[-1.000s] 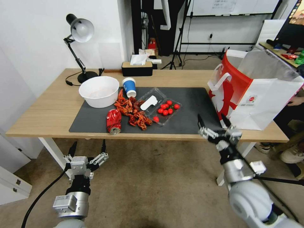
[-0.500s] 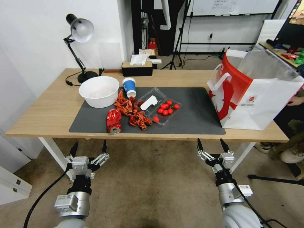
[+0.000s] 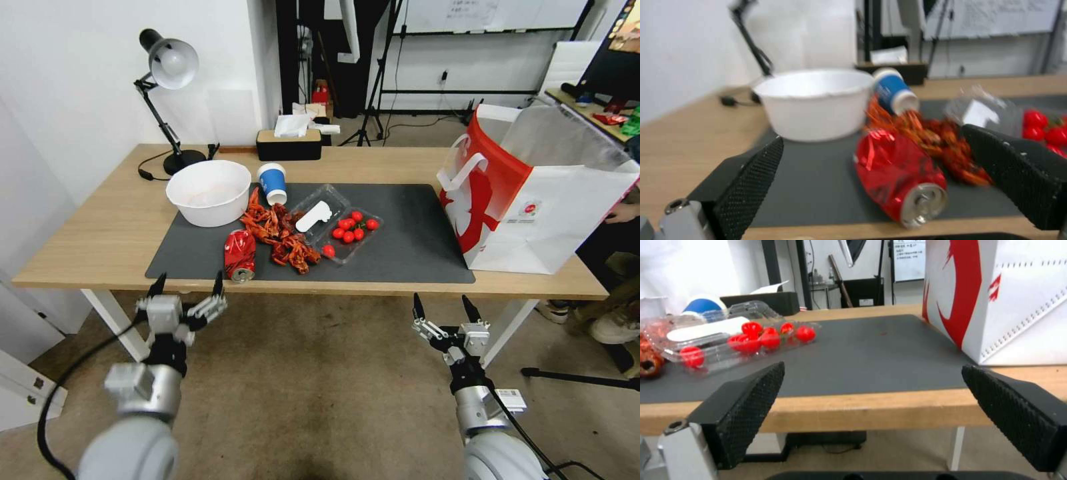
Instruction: Pick up the trash from the table and place it into the takeout bag.
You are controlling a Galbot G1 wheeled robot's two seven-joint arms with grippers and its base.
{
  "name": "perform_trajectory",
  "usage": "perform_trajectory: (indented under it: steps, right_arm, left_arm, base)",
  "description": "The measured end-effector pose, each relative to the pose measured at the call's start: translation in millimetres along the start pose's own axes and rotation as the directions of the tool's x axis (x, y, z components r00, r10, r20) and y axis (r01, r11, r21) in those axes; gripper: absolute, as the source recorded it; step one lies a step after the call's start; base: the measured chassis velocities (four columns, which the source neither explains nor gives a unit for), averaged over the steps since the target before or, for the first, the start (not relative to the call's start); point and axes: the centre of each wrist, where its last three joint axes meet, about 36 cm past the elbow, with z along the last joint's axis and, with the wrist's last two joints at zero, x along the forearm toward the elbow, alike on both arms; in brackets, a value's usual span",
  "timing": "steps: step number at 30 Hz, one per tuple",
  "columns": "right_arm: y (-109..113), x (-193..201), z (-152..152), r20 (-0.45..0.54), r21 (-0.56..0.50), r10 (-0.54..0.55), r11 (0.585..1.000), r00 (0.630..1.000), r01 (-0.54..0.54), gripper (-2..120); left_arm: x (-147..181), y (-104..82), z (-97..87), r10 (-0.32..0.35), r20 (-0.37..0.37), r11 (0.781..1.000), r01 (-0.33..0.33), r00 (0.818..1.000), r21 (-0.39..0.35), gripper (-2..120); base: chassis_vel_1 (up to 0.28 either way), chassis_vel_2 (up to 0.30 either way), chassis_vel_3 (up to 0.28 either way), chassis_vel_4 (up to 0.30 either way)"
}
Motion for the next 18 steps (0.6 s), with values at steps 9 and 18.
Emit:
perform_trajectory:
  steps: [9,18]
  right_arm:
    - [4.1,-24.8,-12.5,0.028,0.023,-0.036,0.999,0.999,0.036,100]
    - [5.1,-22.9,-18.1,0.003,0.040,-0.031,0.999,1.000,0.031,100]
  left_arm:
    - [-26.4,19.3,2.6,0.005,-0.100,0.996,-0.015,0.995,-0.092,100]
    - [-41.0,8.9,-9.2,0.167,-0.163,0.985,-0.171,0.972,-0.013,100]
  base:
    - [0.000,0.000,0.000,0.000]
    - [0.000,0.000,0.000,0.000]
